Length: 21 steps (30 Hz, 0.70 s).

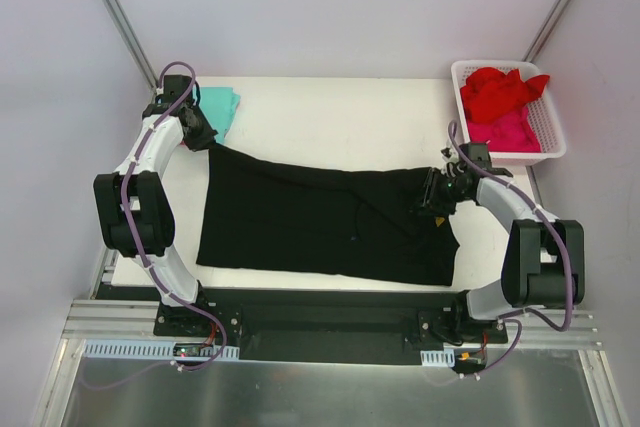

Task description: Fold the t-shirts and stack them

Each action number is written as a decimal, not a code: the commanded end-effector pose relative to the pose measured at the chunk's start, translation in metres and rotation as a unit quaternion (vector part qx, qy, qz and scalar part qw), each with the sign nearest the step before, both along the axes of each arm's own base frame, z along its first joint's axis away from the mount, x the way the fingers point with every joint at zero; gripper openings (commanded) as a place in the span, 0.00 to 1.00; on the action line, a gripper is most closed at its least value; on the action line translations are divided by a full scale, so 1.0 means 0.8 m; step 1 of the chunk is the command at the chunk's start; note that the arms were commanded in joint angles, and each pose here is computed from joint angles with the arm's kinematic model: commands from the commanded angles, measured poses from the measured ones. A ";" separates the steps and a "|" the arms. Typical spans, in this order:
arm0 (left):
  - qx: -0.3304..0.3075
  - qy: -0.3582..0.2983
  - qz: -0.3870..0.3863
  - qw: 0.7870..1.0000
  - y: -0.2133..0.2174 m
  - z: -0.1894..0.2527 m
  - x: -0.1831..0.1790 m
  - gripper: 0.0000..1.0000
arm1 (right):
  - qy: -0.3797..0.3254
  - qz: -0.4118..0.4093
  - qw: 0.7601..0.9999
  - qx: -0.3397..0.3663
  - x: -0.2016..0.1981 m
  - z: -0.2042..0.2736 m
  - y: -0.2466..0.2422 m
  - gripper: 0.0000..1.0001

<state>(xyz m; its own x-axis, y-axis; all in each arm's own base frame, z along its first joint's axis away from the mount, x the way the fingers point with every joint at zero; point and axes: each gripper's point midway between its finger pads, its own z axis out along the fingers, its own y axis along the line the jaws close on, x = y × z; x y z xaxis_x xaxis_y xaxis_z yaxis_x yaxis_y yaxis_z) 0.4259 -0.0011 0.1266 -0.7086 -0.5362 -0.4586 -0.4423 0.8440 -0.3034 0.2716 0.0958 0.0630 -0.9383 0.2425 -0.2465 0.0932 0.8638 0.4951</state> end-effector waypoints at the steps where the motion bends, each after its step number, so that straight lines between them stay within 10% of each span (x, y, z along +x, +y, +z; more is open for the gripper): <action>1: 0.006 -0.027 -0.007 1.000 -0.001 0.028 0.008 0.00 | -0.020 -0.021 1.000 -0.001 0.026 -0.006 -0.011 0.33; 21: 0.000 -0.023 -0.006 1.000 -0.003 0.024 0.007 0.00 | 0.035 -0.025 0.999 0.014 0.000 -0.037 -0.014 0.31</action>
